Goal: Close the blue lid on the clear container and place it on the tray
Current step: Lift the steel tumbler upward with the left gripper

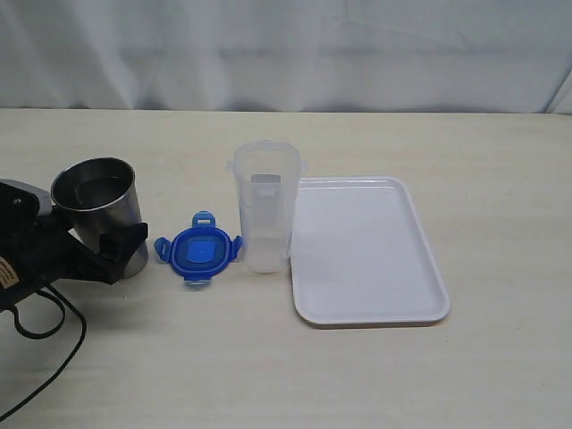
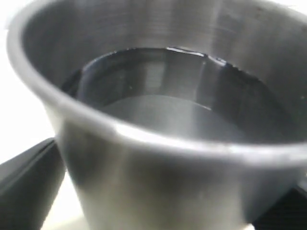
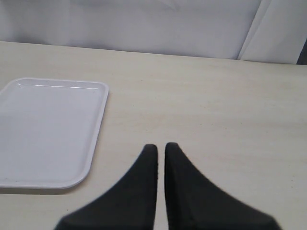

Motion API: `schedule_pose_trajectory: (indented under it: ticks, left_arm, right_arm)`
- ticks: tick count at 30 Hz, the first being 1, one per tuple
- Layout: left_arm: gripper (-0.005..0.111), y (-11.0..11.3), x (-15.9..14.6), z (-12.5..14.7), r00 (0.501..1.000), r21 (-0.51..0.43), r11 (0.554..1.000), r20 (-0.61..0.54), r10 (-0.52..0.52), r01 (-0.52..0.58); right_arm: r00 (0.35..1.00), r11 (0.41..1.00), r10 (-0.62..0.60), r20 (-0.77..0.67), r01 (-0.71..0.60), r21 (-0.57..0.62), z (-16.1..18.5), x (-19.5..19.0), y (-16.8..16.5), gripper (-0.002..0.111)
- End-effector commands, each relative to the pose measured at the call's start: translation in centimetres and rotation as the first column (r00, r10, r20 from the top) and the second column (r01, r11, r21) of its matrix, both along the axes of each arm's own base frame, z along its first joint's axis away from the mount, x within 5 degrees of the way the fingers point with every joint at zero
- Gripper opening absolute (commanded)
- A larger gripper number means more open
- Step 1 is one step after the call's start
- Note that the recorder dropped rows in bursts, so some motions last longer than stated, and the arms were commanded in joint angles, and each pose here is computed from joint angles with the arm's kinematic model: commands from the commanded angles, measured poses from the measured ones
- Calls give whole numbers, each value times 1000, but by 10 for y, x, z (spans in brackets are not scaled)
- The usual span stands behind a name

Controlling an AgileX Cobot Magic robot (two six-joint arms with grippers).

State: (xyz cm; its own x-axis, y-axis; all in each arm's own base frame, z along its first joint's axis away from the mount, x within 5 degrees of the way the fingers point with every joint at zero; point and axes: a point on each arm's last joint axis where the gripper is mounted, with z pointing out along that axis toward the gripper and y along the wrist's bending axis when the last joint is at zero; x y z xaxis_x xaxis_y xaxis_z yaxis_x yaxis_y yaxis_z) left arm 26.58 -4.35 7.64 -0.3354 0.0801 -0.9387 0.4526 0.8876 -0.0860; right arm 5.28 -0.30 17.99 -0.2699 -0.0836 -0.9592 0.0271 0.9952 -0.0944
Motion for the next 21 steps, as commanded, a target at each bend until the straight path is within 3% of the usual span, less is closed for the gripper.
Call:
schedule_pose_trajectory:
  ticks: [1, 21]
  left_arm:
    - [87, -1, 4, 2, 1000, -18, 1000, 15, 1, -1]
    - [87, 0, 13, 6, 999, -34, 999, 41, 17, -16]
  right_arm:
    - [1000, 1000, -4, 1, 4, 0, 1, 0, 0, 6]
    - [1000, 1000, -4, 1, 4, 0, 1, 0, 0, 6]
